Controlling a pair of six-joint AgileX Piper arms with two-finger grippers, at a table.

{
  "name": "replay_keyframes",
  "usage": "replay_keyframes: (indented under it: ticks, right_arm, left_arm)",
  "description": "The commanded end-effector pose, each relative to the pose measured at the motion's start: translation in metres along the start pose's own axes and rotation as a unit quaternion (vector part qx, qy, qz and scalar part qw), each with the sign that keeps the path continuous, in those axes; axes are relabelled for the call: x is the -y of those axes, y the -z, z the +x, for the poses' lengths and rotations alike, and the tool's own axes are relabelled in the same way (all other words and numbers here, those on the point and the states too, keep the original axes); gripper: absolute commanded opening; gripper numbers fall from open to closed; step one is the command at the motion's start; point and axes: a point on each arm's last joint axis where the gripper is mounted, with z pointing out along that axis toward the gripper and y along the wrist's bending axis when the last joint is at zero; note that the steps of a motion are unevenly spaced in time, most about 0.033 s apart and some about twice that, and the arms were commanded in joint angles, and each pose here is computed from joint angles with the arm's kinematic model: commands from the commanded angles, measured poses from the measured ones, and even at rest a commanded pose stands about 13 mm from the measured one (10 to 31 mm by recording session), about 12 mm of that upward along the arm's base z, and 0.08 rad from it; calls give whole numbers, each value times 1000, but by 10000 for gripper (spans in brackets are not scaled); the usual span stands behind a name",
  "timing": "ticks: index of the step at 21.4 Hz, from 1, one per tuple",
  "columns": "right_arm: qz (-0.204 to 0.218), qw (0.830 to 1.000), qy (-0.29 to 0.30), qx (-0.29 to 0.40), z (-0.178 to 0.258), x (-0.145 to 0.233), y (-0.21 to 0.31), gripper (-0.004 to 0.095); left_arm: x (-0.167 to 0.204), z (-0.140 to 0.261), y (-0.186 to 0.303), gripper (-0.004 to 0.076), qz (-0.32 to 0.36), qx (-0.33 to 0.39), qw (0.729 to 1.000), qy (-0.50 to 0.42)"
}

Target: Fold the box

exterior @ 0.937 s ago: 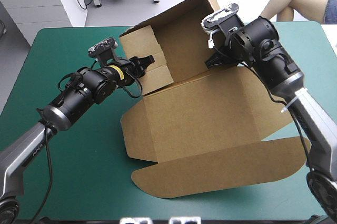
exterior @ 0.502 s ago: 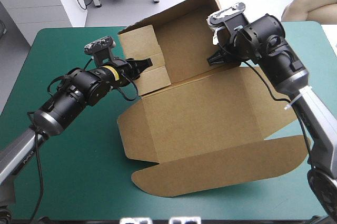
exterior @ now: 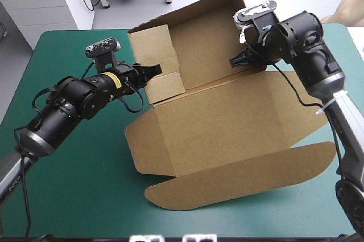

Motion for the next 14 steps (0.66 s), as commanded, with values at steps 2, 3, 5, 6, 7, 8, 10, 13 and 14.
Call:
replay_keyframes:
  ticks: [2, 3, 5, 6, 7, 8, 10, 13, 14]
  right_arm:
    - [6, 999, -4, 53, -8, 7, 20, -14]
    - [4, 999, -4, 50, -8, 6, 17, -14]
    - [-5, 999, -5, 42, -9, 4, 10, -14]
    - [-5, 999, -5, 42, -9, 3, 8, -14]
    - [-5, 999, -5, 42, -9, 3, 8, -14]
    - [-5, 999, -5, 42, -9, 3, 8, -14]
    - [-6, 999, -4, 42, -9, 3, 8, -14]
    - [-11, 999, -2, 43, -9, 2, 8, -14]
    - [-16, 999, 3, 43, -9, 1, 8, -14]
  left_arm:
    - [7, -14, 23, -8, 24, 45, 998, -33]
    - [6, -13, 21, -8, 18, 41, 998, -35]
    - [3, -12, 15, -8, 4, 33, 998, -46]
    - [2, -14, 10, -8, -7, 45, 997, -70]
    - [1, -15, 8, -7, -12, 55, 995, -86]
    - [1, -18, 6, -1, -15, 70, 992, -107]
    - [1, -19, 3, 25, -13, 73, 992, -103]
    - [0, -16, -3, 205, -20, 62, 993, -102]
    - [0, -16, -3, 331, -20, 62, 993, -102]
